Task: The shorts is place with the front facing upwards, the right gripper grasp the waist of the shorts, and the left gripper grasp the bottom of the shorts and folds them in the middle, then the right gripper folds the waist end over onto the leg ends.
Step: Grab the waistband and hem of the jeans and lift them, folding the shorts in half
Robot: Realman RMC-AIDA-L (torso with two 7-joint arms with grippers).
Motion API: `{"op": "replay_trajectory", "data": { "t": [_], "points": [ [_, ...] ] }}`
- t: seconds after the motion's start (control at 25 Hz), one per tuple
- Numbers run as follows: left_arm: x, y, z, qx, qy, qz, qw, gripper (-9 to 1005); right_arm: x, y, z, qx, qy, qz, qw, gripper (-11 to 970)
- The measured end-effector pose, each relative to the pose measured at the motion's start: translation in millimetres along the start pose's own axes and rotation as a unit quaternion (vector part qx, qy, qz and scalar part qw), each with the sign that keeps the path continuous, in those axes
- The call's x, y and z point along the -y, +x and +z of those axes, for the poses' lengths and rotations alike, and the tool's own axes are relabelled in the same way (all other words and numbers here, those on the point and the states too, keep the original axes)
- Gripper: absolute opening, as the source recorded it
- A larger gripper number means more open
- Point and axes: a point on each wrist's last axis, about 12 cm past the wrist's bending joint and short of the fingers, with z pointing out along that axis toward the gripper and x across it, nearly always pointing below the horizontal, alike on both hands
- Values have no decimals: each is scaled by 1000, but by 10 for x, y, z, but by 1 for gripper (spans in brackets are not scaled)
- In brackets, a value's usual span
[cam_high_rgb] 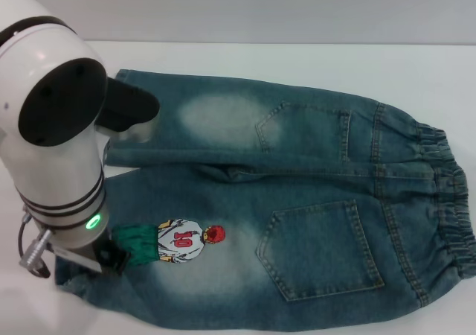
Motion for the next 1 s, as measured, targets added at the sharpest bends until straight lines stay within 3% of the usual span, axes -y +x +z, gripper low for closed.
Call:
{"op": "replay_trajectory", "data": {
  "t": [0.24, 1.0],
  "points": [
    [-13, -43, -19, 18, 0, -3, 1000, 34, 43, 141, -49, -29, -6, 36, 999, 751],
    [-48, -189, -84, 35, 0, 0, 999, 33, 427, 635, -253, -75, 50, 132, 987, 750]
  ]
}}
